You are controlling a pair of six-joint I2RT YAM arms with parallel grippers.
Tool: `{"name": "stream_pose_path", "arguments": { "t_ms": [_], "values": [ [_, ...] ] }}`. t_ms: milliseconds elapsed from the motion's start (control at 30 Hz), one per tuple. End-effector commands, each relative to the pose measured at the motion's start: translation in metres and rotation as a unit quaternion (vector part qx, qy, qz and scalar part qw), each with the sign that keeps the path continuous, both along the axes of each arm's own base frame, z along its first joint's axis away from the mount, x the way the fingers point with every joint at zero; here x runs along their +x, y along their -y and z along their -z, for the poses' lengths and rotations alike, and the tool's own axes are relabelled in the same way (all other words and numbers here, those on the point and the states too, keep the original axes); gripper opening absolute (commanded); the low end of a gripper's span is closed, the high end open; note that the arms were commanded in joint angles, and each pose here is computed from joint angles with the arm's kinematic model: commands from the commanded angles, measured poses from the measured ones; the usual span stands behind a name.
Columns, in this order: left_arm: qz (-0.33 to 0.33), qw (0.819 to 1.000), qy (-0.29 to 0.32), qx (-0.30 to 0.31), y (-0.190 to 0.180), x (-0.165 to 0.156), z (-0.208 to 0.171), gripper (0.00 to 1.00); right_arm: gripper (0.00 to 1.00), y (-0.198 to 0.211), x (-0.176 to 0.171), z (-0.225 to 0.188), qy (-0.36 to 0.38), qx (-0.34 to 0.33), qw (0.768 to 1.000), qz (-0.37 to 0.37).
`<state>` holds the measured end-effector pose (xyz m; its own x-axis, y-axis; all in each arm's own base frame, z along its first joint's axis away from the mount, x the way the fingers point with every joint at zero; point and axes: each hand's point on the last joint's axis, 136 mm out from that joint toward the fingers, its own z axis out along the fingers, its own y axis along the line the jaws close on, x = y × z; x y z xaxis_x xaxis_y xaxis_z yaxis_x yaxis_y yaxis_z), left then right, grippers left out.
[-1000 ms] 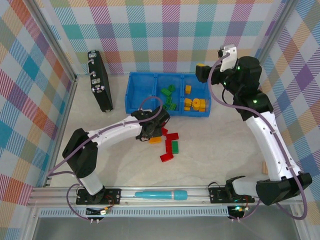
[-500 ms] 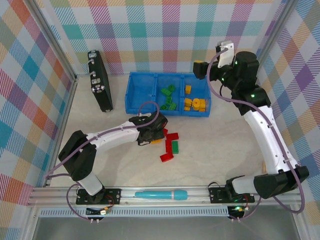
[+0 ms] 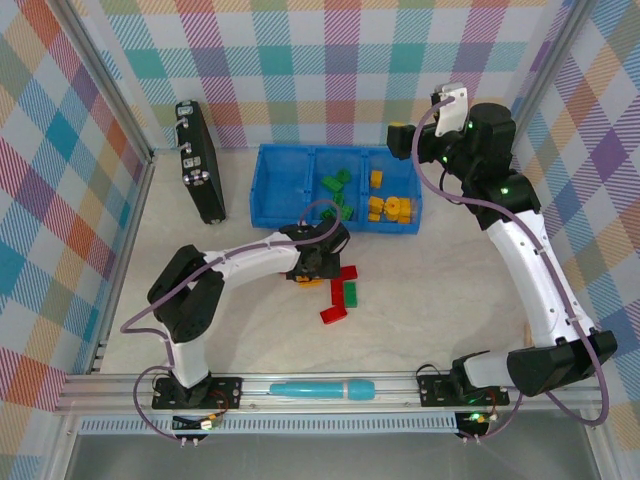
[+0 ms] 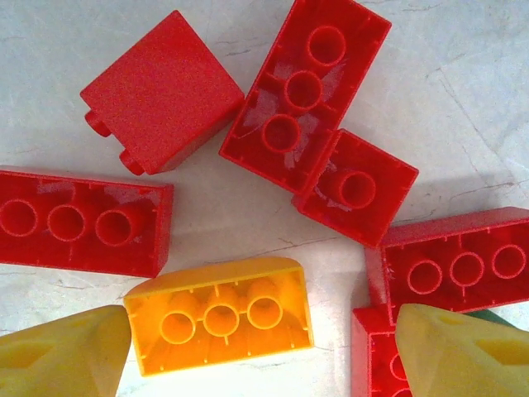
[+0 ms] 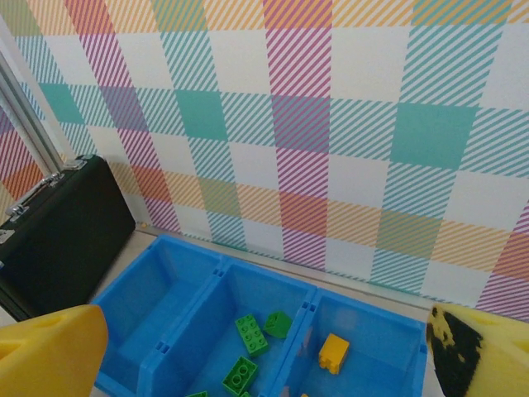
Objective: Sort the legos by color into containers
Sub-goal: Pick up the lego from the center of the table.
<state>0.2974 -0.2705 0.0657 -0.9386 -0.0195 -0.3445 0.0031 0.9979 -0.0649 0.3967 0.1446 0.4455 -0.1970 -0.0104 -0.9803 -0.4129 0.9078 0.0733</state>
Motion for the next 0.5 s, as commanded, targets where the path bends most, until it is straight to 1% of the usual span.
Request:
{"name": "stream_pose_path", "arguments": {
  "t_ms": [0, 167, 467],
  "values": [
    [0.015, 0.999, -0.013, 0.042, -0.009, -0.005, 0.003, 0.84, 0.99, 0.002, 0.002, -0.013, 0.016, -0.001, 1.000, 0.004],
    [0.008, 0.998, -0.027, 0.053, -0.013, -0.011, 0.014, 0.84, 0.99, 0.001, 0.006, -0.010, 0.012, -0.003, 1.000, 0.005],
    [-0.007, 0.997, -0.040, 0.065, -0.016, -0.009, 0.030, 0.86, 0.99, -0.002, 0.008, -0.008, 0.009, -0.005, 1.000, 0.001]
  ]
}}
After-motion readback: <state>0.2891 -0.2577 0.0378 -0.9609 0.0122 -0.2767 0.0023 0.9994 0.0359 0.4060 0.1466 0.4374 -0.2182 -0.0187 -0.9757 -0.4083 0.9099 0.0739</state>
